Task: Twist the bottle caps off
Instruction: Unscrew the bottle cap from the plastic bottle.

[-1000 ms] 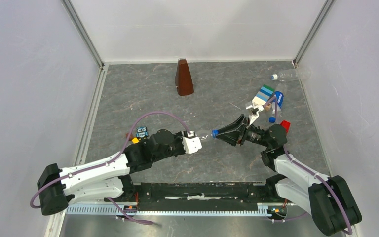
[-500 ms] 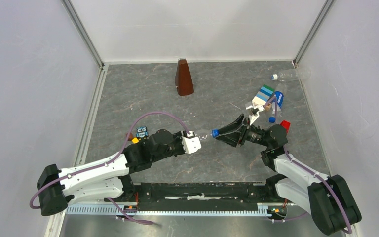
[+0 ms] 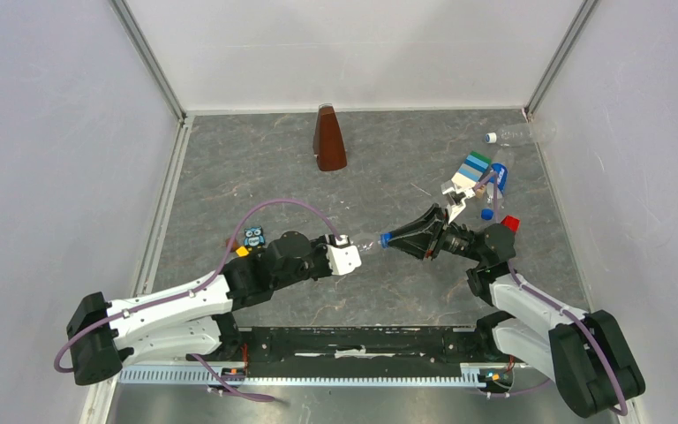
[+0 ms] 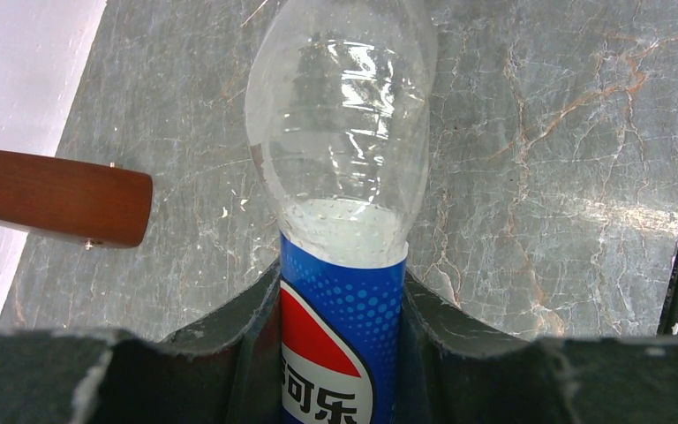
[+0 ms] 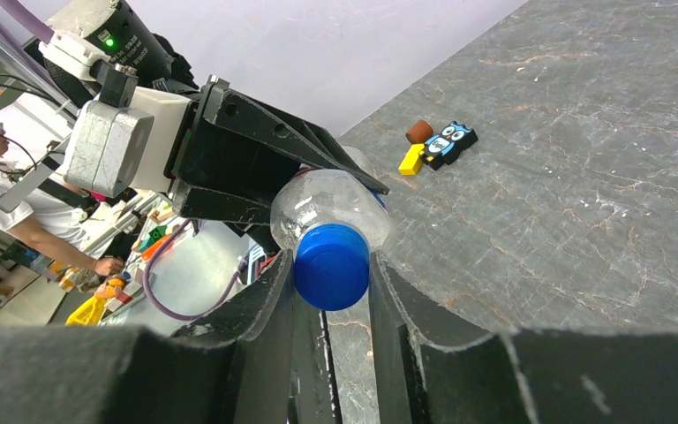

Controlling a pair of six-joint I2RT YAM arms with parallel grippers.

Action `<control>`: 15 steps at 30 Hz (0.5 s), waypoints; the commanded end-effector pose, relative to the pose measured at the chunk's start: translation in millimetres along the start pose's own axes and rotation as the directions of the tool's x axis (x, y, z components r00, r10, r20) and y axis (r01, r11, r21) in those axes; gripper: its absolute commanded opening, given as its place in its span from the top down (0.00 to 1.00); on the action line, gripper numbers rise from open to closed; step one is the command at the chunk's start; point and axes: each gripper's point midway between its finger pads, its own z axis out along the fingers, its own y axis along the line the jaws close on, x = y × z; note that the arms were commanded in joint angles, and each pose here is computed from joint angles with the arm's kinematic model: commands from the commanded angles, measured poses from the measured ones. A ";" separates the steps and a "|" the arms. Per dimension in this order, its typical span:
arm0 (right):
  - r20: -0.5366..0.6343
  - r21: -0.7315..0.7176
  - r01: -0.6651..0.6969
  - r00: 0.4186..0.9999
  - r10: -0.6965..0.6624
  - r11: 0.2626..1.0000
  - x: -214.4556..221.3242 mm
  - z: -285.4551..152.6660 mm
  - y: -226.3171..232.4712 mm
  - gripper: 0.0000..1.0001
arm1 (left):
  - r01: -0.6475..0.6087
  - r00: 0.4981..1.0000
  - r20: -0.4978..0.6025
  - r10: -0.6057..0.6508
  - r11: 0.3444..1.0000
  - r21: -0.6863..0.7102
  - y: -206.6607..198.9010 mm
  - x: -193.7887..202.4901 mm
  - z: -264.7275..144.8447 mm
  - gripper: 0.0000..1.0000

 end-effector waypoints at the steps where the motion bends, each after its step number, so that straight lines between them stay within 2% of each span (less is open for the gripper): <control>1: 0.010 -0.042 0.052 0.999 -0.052 0.998 -6.5 1.3 8.2 0.67 | 0.016 0.998 0.056 -0.016 1.000 -0.008 4.1 -16.9 2.0 0.98; 6: -0.004 -0.020 0.063 0.998 -0.063 0.998 -3.6 1.3 2.0 0.79 | 0.038 0.997 0.066 -0.036 0.999 -0.016 5.0 -18.5 2.7 0.98; 9: -0.019 -0.040 0.103 0.994 -0.104 0.994 1.2 -0.9 4.6 0.83 | 0.056 0.996 0.072 -0.055 0.998 -0.002 2.7 -19.8 2.0 0.98; 15: -0.027 -0.165 0.267 0.961 -0.275 0.950 18.3 -14.3 27.8 0.85 | 0.153 0.972 0.145 -0.183 0.968 0.200 -14.2 -34.5 -7.0 0.98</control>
